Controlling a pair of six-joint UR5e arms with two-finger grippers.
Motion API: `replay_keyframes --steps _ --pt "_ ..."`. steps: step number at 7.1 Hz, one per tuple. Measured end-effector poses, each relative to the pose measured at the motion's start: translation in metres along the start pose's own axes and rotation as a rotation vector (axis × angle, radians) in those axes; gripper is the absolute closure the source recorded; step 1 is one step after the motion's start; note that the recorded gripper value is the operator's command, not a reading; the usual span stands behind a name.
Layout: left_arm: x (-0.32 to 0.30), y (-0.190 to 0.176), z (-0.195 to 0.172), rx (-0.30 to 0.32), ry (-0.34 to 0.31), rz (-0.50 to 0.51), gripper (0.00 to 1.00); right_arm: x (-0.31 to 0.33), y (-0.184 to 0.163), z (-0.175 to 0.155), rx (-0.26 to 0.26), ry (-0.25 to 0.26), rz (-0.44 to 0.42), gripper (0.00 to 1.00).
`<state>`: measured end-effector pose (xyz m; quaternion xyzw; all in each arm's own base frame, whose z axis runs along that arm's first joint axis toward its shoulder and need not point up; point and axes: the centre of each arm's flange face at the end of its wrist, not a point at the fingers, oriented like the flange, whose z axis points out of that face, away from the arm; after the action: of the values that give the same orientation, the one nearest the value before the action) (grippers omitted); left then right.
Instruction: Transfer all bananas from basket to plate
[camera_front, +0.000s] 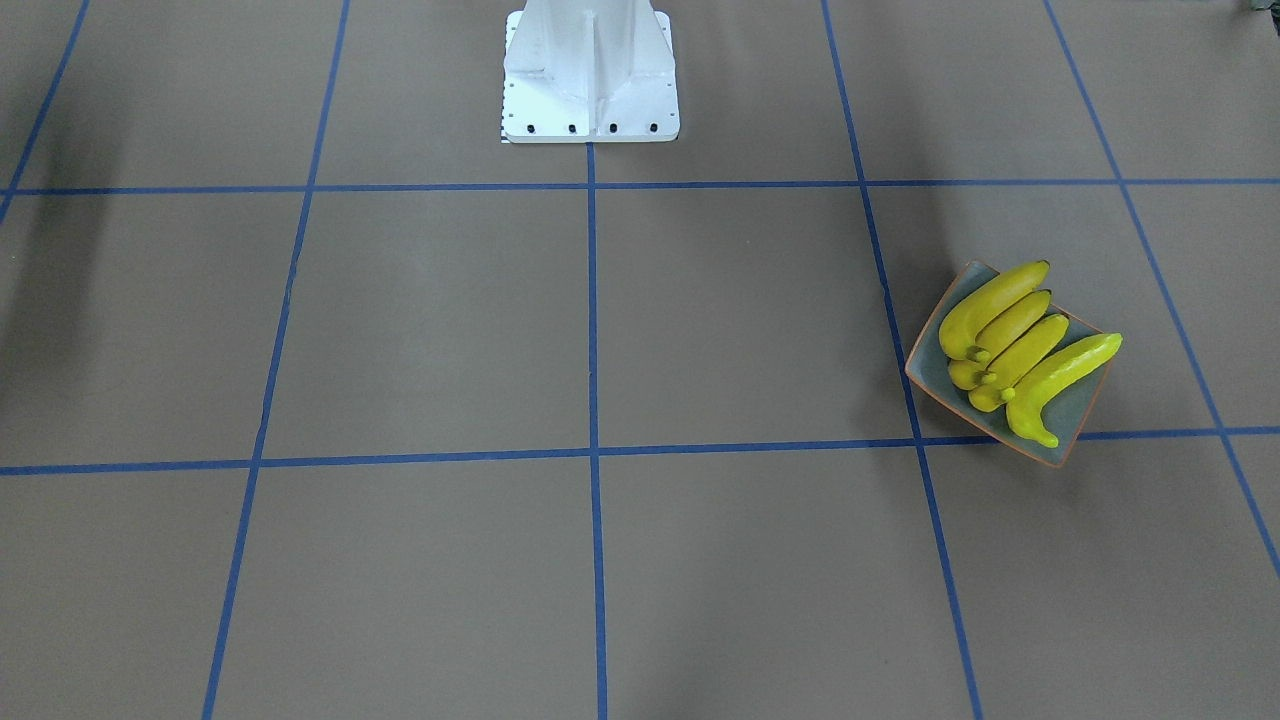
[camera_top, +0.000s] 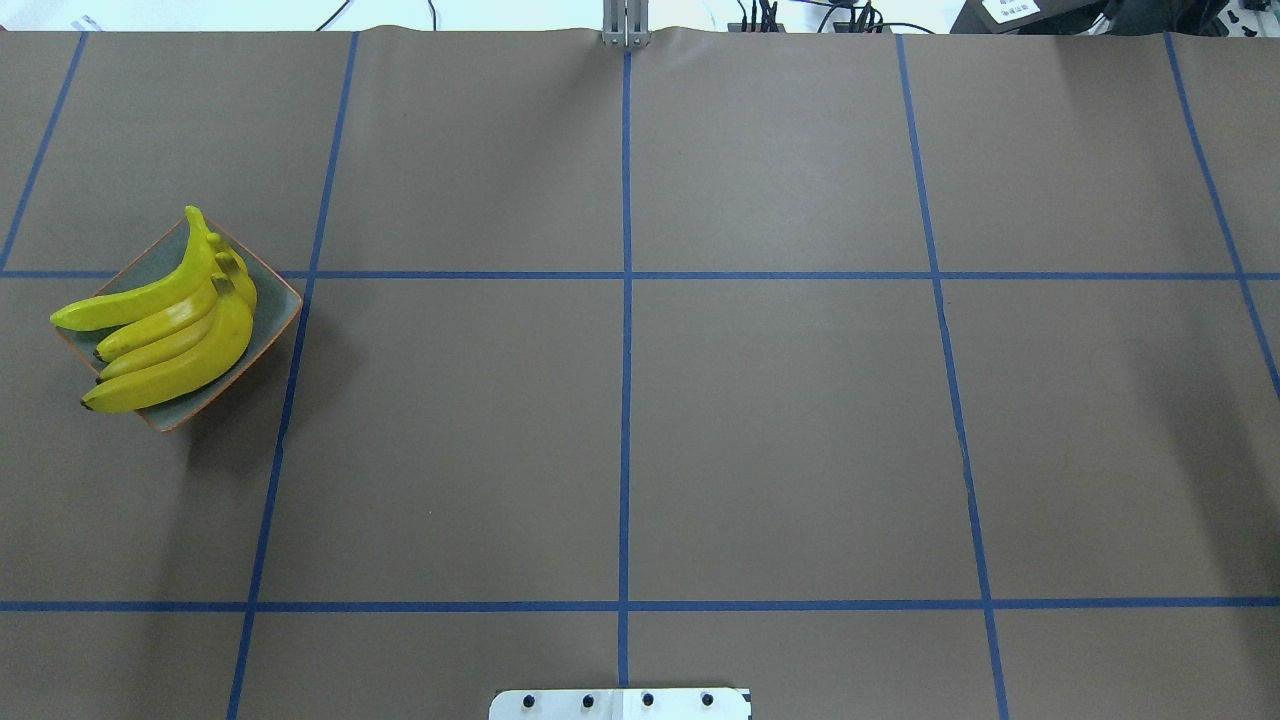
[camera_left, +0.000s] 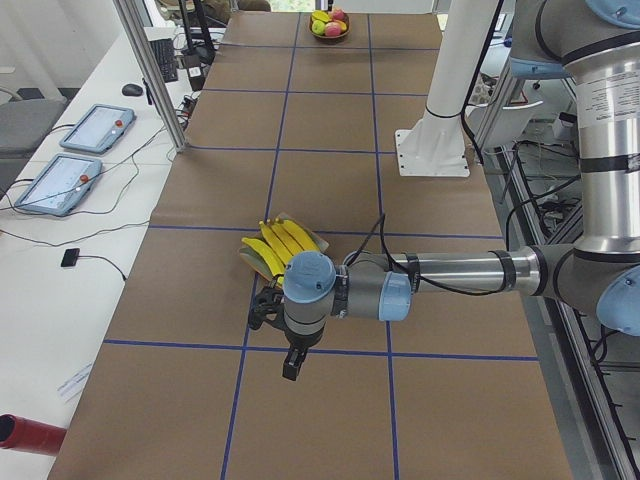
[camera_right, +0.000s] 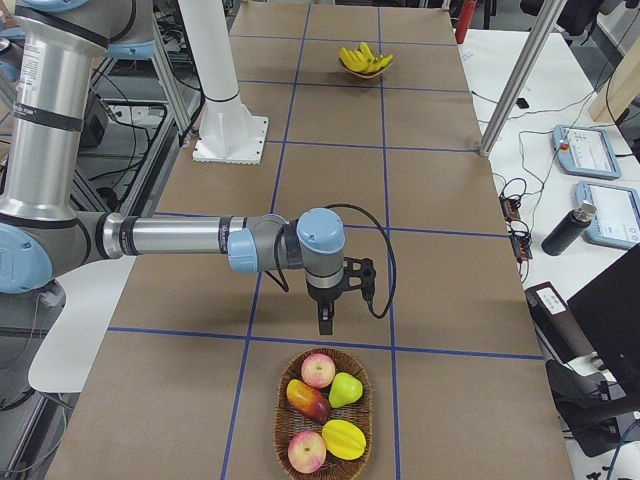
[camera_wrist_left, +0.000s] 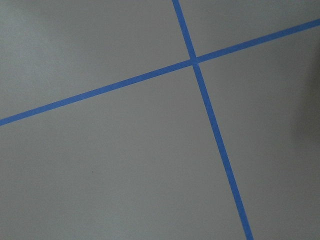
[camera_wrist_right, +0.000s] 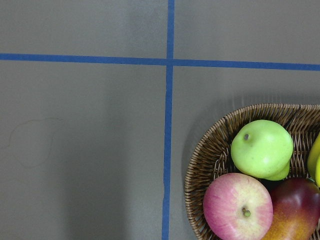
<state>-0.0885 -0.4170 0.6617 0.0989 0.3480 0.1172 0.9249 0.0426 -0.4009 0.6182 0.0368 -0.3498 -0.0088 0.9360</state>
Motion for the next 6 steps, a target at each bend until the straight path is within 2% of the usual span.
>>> replay_keyframes --steps 3,6 --pt "0.001 0.007 0.001 -0.004 0.001 -0.004 0.00 0.002 0.001 0.002 -0.008 0.003 0.002 0.00" --pt "0.004 0.032 0.004 -0.020 0.003 -0.020 0.00 0.001 -0.002 0.002 -0.003 0.002 0.008 0.00"
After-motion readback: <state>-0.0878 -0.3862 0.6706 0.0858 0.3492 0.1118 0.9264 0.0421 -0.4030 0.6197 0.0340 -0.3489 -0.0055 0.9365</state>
